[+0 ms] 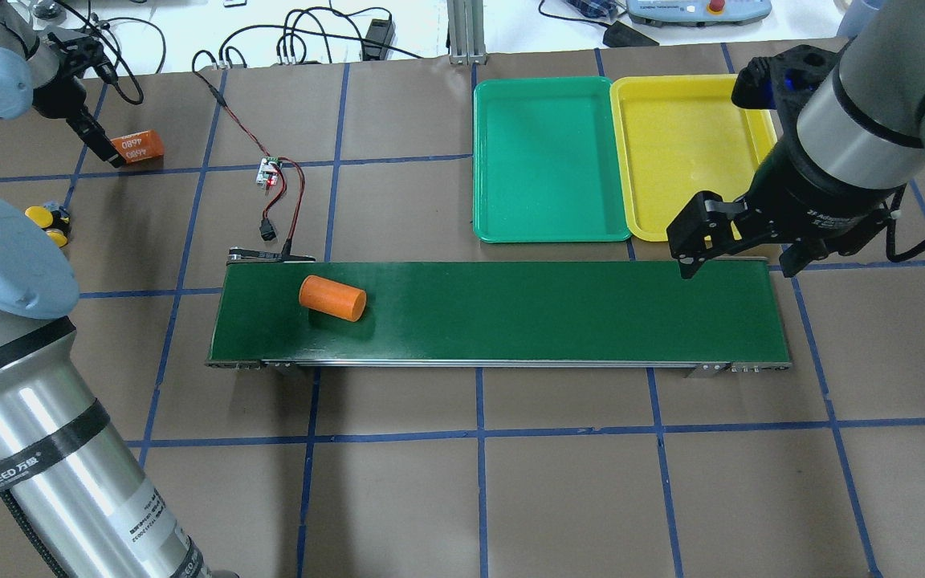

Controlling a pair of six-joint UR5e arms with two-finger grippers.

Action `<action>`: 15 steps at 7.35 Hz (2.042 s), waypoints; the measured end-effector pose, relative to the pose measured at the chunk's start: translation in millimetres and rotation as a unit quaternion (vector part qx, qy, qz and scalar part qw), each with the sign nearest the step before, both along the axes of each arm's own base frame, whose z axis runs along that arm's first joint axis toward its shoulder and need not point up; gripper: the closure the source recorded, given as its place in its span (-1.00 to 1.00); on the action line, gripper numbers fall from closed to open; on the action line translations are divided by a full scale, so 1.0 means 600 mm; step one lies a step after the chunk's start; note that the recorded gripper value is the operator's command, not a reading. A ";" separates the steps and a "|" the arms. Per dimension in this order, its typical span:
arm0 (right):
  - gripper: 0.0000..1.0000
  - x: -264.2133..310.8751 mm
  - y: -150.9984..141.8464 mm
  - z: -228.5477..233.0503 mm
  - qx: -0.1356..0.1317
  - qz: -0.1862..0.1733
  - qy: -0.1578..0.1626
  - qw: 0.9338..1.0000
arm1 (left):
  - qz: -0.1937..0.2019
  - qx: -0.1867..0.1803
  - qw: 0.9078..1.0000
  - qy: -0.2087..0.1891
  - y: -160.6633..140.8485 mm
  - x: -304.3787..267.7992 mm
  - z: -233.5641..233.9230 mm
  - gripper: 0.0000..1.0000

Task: Sort buttons by color to trays
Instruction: 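Reach the left gripper back and grasp the second orange cylinder, then place the second orange cylinder on the belt's near end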

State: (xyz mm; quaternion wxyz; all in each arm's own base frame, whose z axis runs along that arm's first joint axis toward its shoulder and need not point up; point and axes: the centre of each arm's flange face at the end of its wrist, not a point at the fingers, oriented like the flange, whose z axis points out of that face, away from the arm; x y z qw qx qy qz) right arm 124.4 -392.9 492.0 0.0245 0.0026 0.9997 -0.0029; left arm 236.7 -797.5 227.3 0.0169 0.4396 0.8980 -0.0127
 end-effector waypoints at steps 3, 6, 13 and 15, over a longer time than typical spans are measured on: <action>-1.00 0.001 0.002 -0.004 0.001 0.000 0.000 1.000 | -0.018 -0.007 1.000 0.011 -0.026 0.009 -0.043 -0.81; -1.00 0.000 0.003 -0.003 0.001 0.000 0.000 1.000 | -0.019 -0.016 1.000 0.014 -0.035 0.011 -0.071 0.99; -1.00 0.001 0.006 -0.006 0.003 0.001 0.000 1.000 | -0.023 0.069 0.996 0.061 0.137 -0.157 0.082 1.00; -1.00 0.000 0.008 -0.007 0.003 0.000 0.000 1.000 | -0.048 0.054 0.995 0.064 0.247 -0.264 0.117 1.00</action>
